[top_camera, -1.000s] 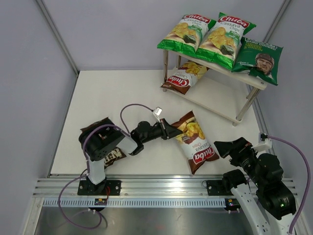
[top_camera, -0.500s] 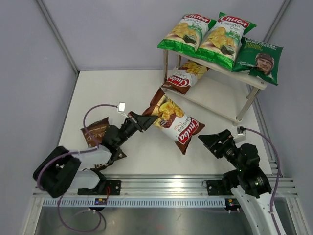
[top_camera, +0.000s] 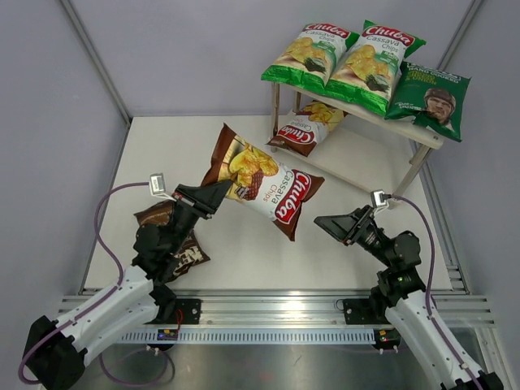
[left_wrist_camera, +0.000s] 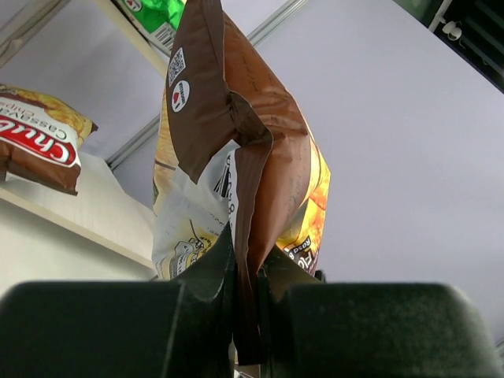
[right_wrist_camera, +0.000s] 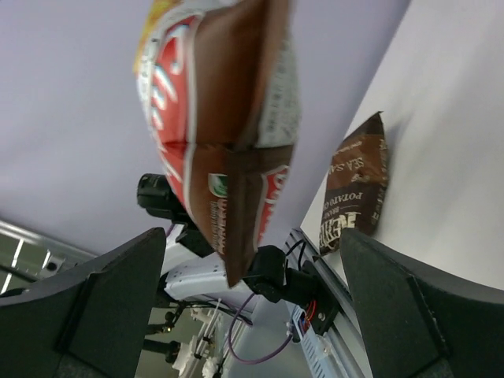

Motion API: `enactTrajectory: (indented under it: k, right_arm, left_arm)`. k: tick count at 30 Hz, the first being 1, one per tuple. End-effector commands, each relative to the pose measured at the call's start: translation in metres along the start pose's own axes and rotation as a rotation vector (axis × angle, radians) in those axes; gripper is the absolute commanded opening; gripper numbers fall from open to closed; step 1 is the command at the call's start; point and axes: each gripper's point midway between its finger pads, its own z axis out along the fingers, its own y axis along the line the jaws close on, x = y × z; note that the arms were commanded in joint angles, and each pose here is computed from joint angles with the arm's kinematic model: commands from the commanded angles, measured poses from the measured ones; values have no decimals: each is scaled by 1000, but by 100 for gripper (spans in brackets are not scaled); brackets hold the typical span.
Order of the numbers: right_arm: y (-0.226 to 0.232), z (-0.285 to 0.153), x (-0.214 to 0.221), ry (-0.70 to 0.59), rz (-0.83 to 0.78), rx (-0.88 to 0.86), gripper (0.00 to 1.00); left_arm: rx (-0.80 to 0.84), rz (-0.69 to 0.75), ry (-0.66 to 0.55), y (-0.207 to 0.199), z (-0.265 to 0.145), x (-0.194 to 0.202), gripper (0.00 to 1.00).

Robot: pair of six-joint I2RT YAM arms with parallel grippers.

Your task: Place and organize the chips bags onto the shelf

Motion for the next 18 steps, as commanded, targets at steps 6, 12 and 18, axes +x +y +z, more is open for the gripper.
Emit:
enactTrajectory:
  k: [6, 12, 18]
  right_arm:
    - [63, 16, -13, 23, -118, -281, 100]
    - [79, 22, -8, 69, -119, -368, 99]
    - [83, 34, -2, 101, -113, -362, 100]
  left_arm:
    - [159, -91, -34, -45, 8, -14, 0]
    - [202, -127, -3, -58, 11, -3, 0]
    - [233, -162, 33, -64, 15, 12, 0]
